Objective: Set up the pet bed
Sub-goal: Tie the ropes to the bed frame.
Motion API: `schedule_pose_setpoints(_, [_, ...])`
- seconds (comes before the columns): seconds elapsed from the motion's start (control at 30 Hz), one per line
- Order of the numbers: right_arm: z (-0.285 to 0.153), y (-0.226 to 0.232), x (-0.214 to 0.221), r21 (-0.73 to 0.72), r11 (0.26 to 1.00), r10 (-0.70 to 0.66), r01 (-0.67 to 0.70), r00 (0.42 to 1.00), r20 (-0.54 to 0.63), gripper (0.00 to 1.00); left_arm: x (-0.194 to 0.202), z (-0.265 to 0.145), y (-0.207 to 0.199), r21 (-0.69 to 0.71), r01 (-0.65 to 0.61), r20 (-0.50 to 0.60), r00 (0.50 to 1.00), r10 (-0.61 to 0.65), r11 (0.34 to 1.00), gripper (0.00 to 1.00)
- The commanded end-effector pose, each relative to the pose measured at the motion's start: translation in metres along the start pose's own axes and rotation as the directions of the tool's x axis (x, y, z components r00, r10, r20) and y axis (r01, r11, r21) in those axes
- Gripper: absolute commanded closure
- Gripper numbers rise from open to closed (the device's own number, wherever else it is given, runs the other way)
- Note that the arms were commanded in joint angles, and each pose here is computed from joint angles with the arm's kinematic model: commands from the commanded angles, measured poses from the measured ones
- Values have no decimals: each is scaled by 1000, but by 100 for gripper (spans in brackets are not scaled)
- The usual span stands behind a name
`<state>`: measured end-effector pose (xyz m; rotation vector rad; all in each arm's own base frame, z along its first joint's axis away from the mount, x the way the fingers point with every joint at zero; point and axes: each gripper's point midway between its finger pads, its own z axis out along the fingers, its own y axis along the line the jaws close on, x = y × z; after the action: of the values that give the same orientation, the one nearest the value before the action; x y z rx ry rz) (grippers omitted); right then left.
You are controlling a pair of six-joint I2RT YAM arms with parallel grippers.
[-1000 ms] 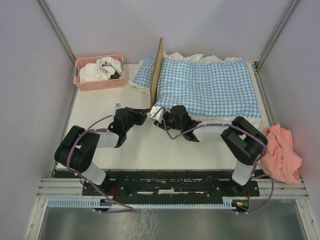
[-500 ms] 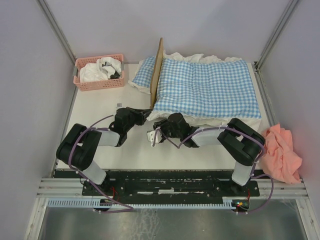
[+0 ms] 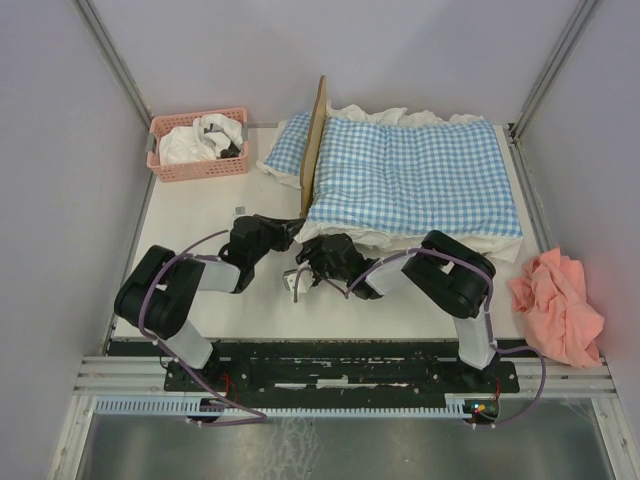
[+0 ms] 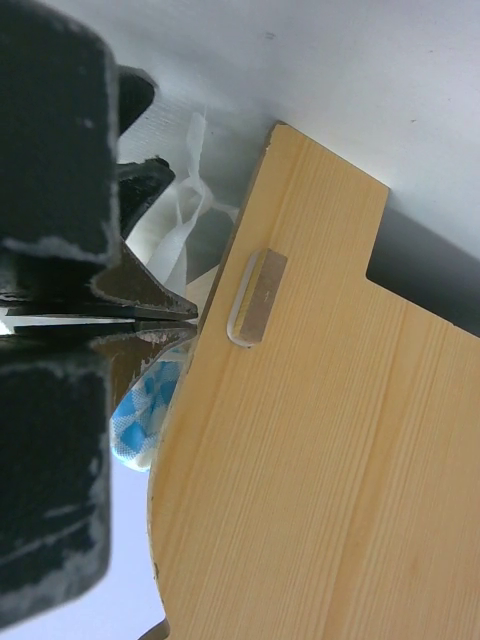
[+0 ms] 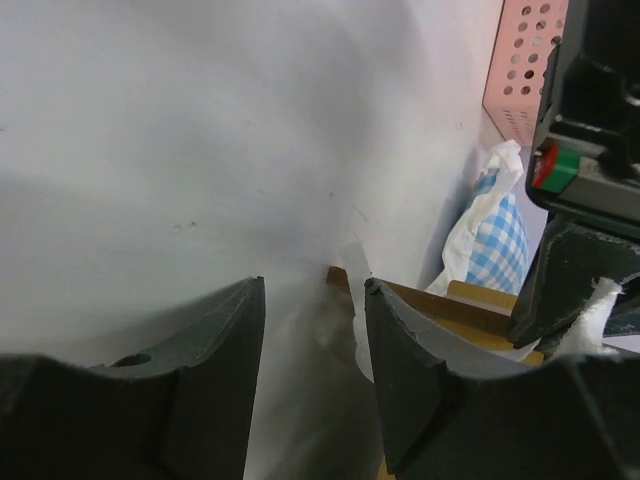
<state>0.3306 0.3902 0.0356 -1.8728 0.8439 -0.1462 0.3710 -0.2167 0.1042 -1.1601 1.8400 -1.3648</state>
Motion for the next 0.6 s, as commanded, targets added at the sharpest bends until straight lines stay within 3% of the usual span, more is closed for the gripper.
schedule_pose_setpoints(0.0, [5, -32, 0, 99, 992, -70, 73, 997, -32, 47, 1, 2, -23, 69, 48, -14, 999, -47, 996, 97])
schedule_pose_setpoints(0.43, [21, -30, 19, 44, 987, -146, 153, 981, -130, 47, 0, 0, -23, 69, 57, -14, 998, -56, 996, 97])
schedule_pose_setpoints(0.5, [21, -30, 20, 45, 986, -155, 162, 978, -137, 52, 1, 0, -26, 75, 57, -16, 998, -56, 996, 97])
schedule_pose_setpoints(0.57, [21, -29, 18, 36, 985, -165, 171, 978, -126, 67, 1, 0, -28, 78, 54, -17, 998, -53, 995, 97])
